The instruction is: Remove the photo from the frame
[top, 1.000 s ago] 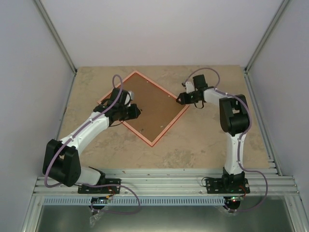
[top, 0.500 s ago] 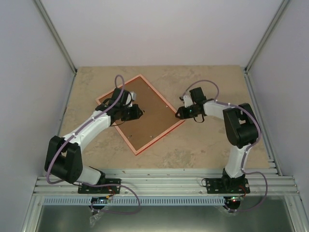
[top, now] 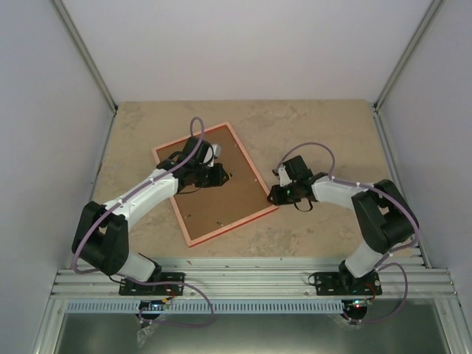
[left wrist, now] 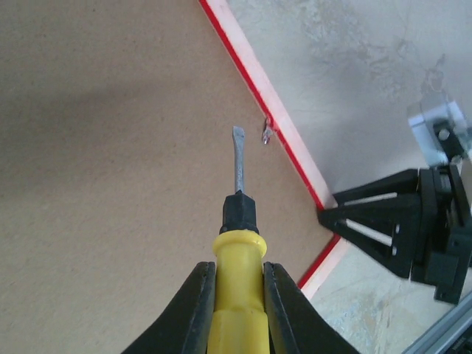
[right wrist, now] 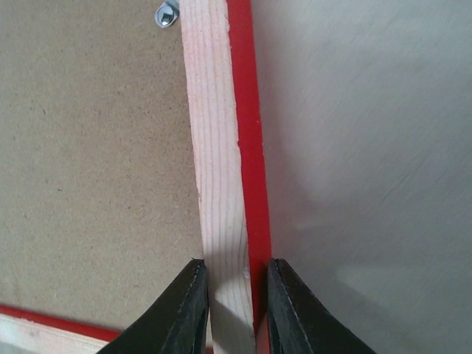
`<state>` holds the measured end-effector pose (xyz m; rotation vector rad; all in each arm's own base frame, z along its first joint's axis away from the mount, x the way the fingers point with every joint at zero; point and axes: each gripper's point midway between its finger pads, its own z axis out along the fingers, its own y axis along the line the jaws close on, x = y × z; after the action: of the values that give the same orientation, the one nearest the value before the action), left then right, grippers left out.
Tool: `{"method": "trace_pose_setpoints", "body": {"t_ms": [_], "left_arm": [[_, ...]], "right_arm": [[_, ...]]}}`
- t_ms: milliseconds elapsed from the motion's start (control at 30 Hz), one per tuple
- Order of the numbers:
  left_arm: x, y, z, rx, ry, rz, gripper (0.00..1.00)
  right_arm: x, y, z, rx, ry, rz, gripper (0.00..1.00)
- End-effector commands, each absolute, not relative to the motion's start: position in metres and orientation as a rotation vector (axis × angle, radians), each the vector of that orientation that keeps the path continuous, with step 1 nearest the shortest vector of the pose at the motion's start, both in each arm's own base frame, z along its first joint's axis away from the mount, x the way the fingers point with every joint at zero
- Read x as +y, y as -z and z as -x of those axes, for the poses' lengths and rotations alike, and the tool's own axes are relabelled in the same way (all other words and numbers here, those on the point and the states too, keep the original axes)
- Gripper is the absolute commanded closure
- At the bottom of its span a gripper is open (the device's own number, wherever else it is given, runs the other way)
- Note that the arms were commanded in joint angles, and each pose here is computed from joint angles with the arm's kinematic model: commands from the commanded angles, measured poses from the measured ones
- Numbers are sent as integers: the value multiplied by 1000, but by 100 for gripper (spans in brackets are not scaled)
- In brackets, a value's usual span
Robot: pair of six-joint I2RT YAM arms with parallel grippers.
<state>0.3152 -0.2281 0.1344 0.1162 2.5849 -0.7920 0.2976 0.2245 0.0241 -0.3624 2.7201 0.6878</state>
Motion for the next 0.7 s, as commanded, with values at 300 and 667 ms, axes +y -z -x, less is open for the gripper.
{"method": "trace_pose_setpoints", "body": {"t_ms": [300, 667], "left_arm": [[-251, -131, -305, 2585, 818, -178, 100], [-258, -126, -292, 2599, 829, -214, 100]], "right_arm": [[239, -33, -247, 2763, -636, 304, 69], [248, -54, -290, 2647, -582, 352, 53]]}}
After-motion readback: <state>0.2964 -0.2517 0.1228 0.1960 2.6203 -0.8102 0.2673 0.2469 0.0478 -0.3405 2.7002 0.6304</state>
